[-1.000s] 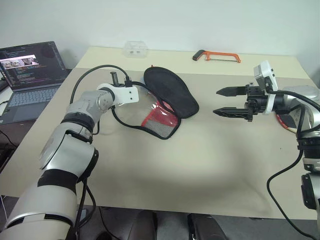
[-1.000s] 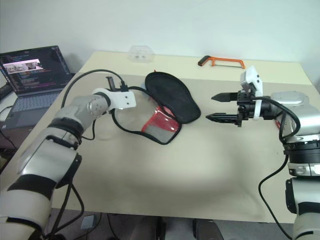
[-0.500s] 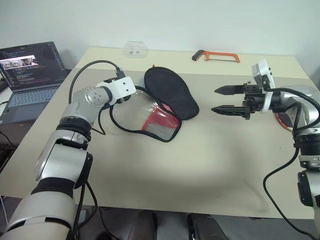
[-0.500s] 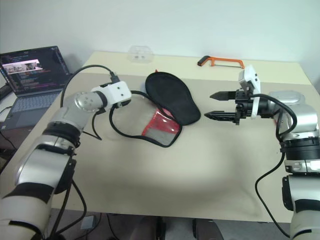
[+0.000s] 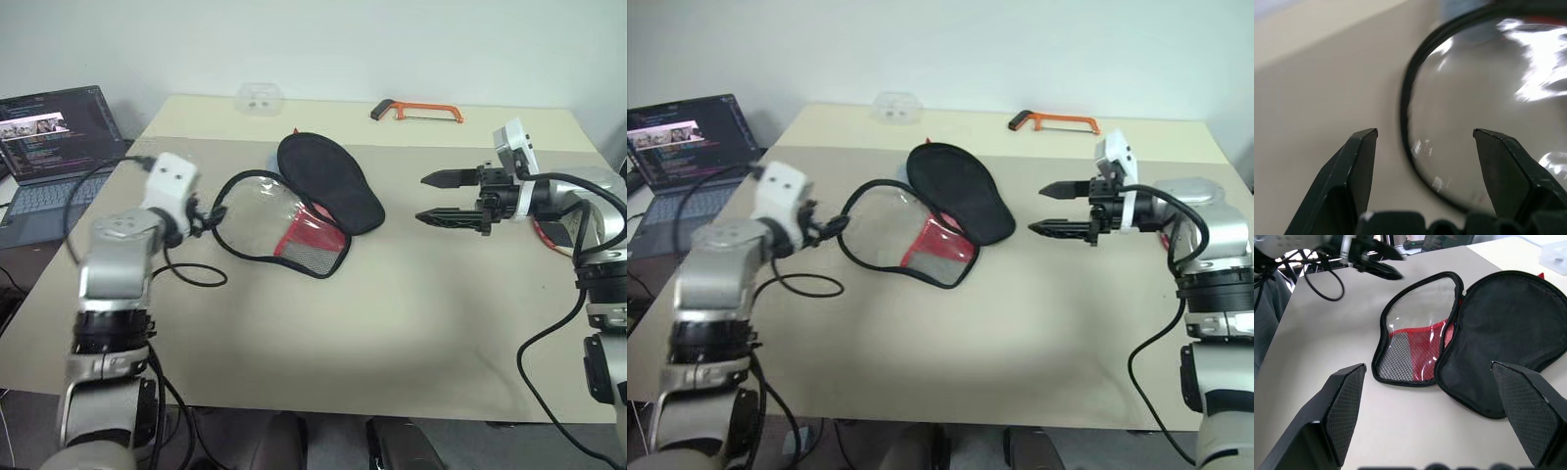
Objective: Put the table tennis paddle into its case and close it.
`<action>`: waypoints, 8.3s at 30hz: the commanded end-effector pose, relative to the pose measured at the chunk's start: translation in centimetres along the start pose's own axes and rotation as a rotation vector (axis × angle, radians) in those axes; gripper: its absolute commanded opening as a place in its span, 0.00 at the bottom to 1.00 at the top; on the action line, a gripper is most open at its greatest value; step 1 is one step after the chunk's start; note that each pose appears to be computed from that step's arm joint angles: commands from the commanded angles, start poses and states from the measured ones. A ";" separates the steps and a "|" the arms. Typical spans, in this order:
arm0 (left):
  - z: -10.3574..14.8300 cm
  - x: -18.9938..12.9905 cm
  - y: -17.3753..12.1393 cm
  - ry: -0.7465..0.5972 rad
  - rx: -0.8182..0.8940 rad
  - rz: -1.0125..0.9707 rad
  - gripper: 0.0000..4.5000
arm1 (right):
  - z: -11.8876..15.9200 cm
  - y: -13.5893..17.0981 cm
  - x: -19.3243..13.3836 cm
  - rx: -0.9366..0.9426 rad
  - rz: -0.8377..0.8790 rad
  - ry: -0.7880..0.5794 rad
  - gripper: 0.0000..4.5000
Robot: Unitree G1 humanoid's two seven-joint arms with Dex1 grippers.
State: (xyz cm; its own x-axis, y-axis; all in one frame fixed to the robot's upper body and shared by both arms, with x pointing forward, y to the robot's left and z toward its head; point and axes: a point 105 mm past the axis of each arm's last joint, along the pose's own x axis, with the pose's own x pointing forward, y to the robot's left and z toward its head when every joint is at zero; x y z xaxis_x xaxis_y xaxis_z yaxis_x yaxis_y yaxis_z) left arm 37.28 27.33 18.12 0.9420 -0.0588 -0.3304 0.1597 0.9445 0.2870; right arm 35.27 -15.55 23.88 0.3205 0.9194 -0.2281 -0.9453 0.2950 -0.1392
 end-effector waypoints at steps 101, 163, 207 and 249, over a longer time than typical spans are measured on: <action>6.0 7.1 -17.6 -0.173 0.362 -0.452 0.00 | 1.4 0.4 0.0 -0.058 -0.002 -0.008 1.00; -1.8 -1.7 -8.5 0.090 0.741 -0.888 0.00 | 0.9 0.7 -1.1 -0.034 -0.014 0.030 1.00; 2.6 1.5 -9.3 -0.120 0.519 -0.576 0.84 | 0.2 -4.0 -3.0 0.005 -0.396 0.069 1.00; 2.2 -6.6 -15.3 -0.142 0.330 -1.106 0.84 | -17.4 -5.4 -19.6 0.658 -1.442 0.361 1.00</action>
State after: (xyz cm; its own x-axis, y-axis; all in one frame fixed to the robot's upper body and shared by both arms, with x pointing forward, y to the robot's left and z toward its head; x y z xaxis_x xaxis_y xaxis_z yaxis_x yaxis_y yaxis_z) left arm 29.47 12.46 16.65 0.2422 -0.8477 -0.4720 0.9697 0.2276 0.0890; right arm 34.79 -39.53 11.50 0.8051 -0.2772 -0.5244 0.3097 0.9505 -0.0271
